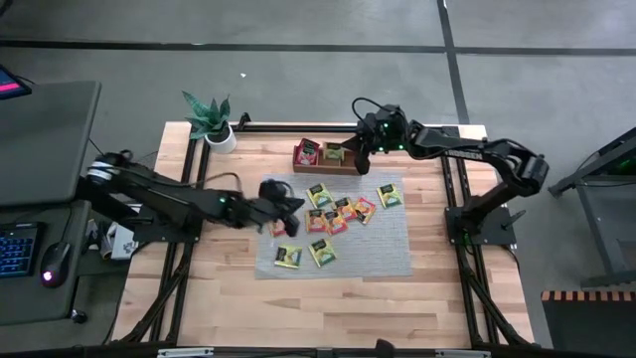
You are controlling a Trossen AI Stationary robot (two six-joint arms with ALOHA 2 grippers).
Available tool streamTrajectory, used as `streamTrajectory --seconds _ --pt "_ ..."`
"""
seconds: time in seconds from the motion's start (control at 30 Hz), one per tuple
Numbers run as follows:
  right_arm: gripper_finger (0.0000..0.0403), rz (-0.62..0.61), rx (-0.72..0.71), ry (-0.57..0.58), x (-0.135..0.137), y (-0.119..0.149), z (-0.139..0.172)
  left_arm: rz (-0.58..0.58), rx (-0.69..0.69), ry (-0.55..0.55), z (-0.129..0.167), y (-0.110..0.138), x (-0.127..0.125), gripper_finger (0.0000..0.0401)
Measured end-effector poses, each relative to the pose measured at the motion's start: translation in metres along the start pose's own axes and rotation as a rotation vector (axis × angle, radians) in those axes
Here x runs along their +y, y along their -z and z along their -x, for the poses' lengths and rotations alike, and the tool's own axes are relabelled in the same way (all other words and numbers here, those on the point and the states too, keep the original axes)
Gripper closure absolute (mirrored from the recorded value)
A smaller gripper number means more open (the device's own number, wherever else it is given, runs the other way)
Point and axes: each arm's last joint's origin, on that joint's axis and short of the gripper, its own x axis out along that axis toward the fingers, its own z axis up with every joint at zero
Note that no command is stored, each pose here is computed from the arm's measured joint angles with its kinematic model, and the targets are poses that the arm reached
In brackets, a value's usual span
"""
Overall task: Pick & Place Tea
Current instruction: Put the yellow tea bag into the middle section of the wooden organizer
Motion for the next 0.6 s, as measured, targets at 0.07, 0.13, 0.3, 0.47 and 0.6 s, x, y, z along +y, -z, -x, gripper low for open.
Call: streamTrajectory --seconds 0.07,0.13,0.3,0.47,0.6 --pt "0.0403 -0.022 -0.003 -0.004 -0.002 0.003 -0.006 -0.021 -0.044 0.097 0.005 0.003 0.02 0.0401" --pt "0.0403 -0.043 0.005 -0.004 -0.003 0.006 -0.012 -0.029 -0.132 0.175 0.006 0.003 0.036 0.0401" --pt "0.0403 -0.085 0.0 0.004 -0.008 0.011 -0.024 -0.164 -0.263 0.187 0.007 0.012 0.073 0.0401" --pt "0.0403 -0.109 -0.002 0.015 -0.016 0.005 -0.035 -0.254 -0.295 0.155 0.004 0.012 0.092 0.0401" --pt "0.0403 -0.124 0.014 0.031 -0.025 -0.001 -0.042 -0.282 -0.254 0.308 0.001 0.006 0.101 0.0401"
